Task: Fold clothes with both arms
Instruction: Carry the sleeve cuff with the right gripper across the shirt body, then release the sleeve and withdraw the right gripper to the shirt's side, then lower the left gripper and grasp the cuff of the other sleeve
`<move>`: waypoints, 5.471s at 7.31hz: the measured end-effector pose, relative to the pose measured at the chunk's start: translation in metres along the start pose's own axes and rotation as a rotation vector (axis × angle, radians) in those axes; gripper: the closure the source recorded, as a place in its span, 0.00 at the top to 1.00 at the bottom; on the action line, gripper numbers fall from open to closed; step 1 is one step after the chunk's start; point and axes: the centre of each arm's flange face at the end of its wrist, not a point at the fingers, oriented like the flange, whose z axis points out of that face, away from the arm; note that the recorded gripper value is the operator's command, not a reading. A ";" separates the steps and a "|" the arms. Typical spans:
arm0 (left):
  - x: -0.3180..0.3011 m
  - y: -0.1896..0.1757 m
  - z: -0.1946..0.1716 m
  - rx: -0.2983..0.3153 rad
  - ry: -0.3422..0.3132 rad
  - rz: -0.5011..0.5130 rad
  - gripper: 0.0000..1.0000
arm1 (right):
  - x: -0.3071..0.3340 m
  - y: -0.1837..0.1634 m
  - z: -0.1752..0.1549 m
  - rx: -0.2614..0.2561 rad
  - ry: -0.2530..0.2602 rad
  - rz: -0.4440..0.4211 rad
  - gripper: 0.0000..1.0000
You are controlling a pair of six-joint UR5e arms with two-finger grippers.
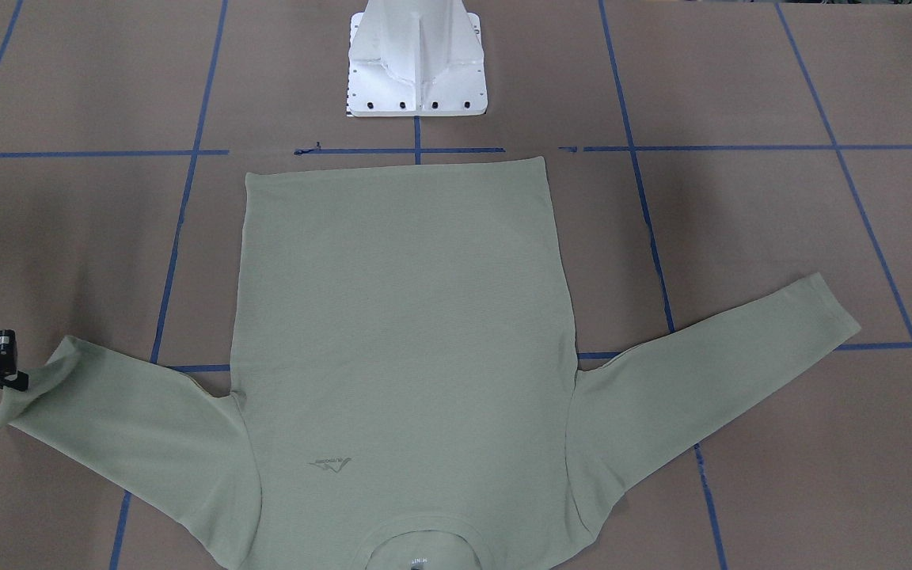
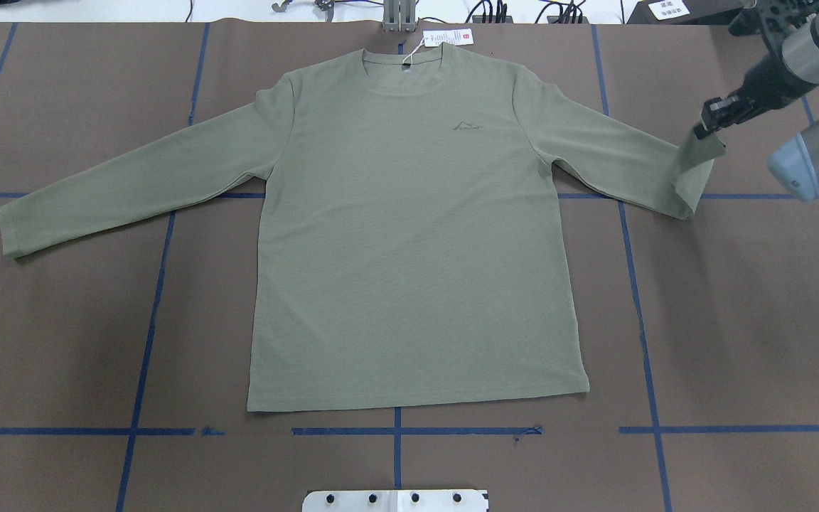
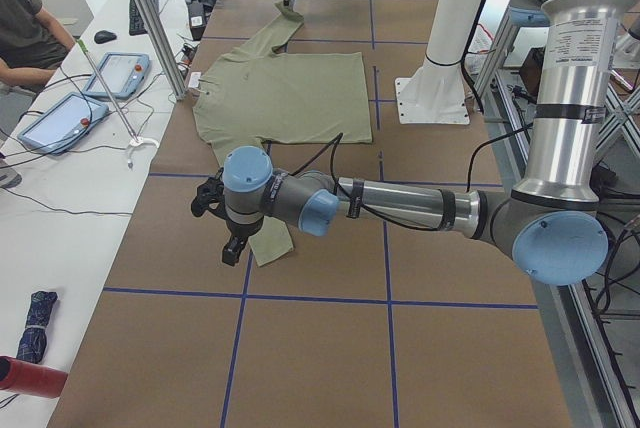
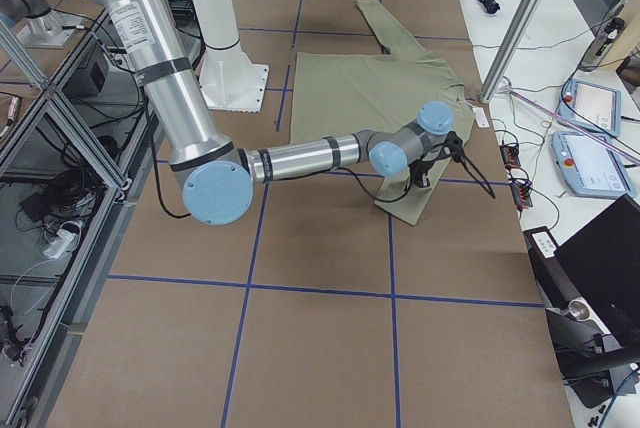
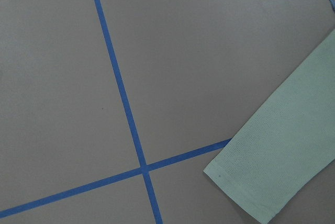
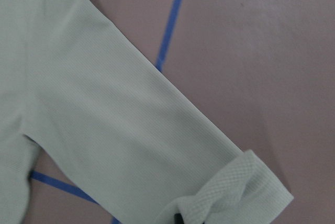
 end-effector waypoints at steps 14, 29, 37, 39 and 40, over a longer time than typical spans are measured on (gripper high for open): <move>-0.005 0.003 0.004 -0.009 0.000 -0.010 1.00 | -0.596 -0.038 0.139 0.285 -0.087 -0.193 1.00; 0.136 0.074 0.170 0.201 -0.085 -0.557 1.00 | -0.145 -0.002 -0.040 -0.094 0.205 0.057 1.00; 0.126 0.075 0.225 0.185 -0.177 -0.560 1.00 | -0.093 0.024 -0.055 -0.111 0.187 0.031 1.00; 0.124 0.076 0.226 0.182 -0.177 -0.563 1.00 | -0.094 0.025 -0.056 -0.109 0.186 0.029 1.00; 0.124 0.077 0.226 0.180 -0.176 -0.563 0.89 | -0.094 0.026 -0.057 -0.109 0.186 0.029 1.00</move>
